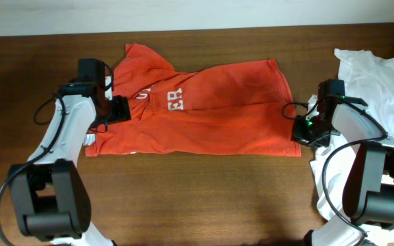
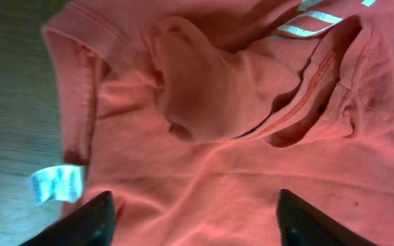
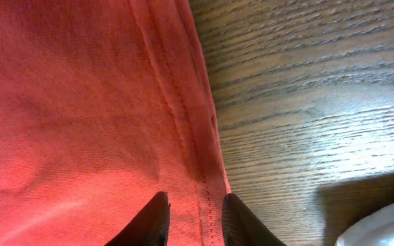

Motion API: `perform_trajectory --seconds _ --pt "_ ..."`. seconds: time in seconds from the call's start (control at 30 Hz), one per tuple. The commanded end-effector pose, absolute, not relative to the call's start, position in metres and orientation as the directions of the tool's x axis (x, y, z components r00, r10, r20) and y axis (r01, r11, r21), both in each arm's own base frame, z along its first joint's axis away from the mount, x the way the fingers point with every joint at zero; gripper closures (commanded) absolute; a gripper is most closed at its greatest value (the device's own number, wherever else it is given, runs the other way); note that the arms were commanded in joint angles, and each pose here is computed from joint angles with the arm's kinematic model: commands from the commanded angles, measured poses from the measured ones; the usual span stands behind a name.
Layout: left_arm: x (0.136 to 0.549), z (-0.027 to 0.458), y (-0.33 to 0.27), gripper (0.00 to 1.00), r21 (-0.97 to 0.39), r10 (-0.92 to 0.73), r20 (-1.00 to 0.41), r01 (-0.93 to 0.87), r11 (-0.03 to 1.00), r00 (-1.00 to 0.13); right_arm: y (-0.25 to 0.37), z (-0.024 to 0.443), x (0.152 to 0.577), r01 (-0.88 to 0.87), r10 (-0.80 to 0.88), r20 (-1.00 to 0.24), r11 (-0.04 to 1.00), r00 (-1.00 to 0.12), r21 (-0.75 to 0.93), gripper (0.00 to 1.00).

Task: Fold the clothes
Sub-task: 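Smooth and tuck the shirt's side edges with both grippers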

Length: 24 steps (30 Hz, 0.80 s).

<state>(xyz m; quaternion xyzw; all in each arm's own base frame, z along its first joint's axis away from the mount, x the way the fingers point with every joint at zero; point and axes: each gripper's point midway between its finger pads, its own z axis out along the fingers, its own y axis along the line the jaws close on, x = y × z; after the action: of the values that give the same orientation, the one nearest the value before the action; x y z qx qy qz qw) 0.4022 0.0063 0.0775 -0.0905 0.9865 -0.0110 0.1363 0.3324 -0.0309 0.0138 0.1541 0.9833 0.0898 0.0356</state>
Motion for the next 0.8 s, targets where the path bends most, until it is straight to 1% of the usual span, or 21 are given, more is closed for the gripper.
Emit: perform_trajectory --seconds 0.0,0.07,0.13,0.2,0.33,0.4,0.5,0.53,0.6,0.7,0.73,0.77 --pt "0.396 0.038 0.000 0.32 -0.059 -0.184 -0.164 -0.176 0.983 -0.969 -0.030 0.009 0.328 0.299 0.307 -0.023 0.938 -0.951 0.176 0.70" --pt "0.398 0.021 0.000 0.31 -0.055 -0.184 -0.139 -0.178 0.983 -0.973 -0.030 0.009 0.328 0.298 0.307 -0.023 0.938 -0.951 0.176 0.70" --pt "0.405 0.012 0.000 0.31 -0.058 -0.183 -0.155 -0.176 0.983 -0.971 -0.030 0.009 0.328 0.298 0.307 -0.023 0.938 -0.951 0.176 0.70" --pt "0.419 0.017 -0.002 0.32 -0.078 -0.182 -0.208 -0.169 0.982 -0.961 -0.030 0.009 0.328 0.298 0.307 -0.023 0.938 -0.951 0.176 0.70" --pt "0.432 0.034 -0.003 0.32 -0.093 -0.182 -0.264 -0.163 0.982 -0.947 -0.031 0.009 0.328 0.298 0.307 -0.024 0.938 -0.952 0.176 0.70" --pt "0.437 0.040 -0.002 0.37 -0.097 -0.183 -0.284 -0.162 0.982 -0.941 -0.031 0.009 0.328 0.298 0.307 -0.024 0.938 -0.951 0.176 0.70" --pt "0.444 0.043 -0.010 0.66 -0.135 -0.180 -0.305 -0.145 0.980 -0.935 -0.031 0.009 0.328 0.298 0.307 -0.023 0.938 -0.951 0.176 0.70" --pt "0.447 0.044 -0.014 0.73 -0.160 -0.180 -0.313 -0.135 0.978 -0.933 -0.031 0.009 0.328 0.298 0.307 -0.024 0.938 -0.952 0.176 0.70" --pt "0.452 0.047 -0.015 1.00 -0.168 -0.180 -0.332 -0.129 0.977 -0.926 -0.031 0.009 0.328 0.298 0.307 -0.023 0.938 -0.951 0.176 0.70" --pt "0.468 0.073 -0.015 1.00 -0.178 -0.178 -0.396 -0.115 0.977 -0.901 -0.031 0.009 0.328 0.298 0.307 -0.024 0.938 -0.952 0.176 0.70" --pt "0.483 0.095 -0.015 1.00 -0.182 -0.174 -0.452 -0.101 0.978 -0.875 -0.030 0.009 0.328 0.298 0.307 -0.024 0.938 -0.952 0.176 0.70" --pt "0.497 0.117 -0.012 0.87 -0.186 -0.176 -0.505 -0.092 0.978 -0.845 -0.031 0.009 0.328 0.298 0.307 -0.023 0.938 -0.951 0.176 0.70"
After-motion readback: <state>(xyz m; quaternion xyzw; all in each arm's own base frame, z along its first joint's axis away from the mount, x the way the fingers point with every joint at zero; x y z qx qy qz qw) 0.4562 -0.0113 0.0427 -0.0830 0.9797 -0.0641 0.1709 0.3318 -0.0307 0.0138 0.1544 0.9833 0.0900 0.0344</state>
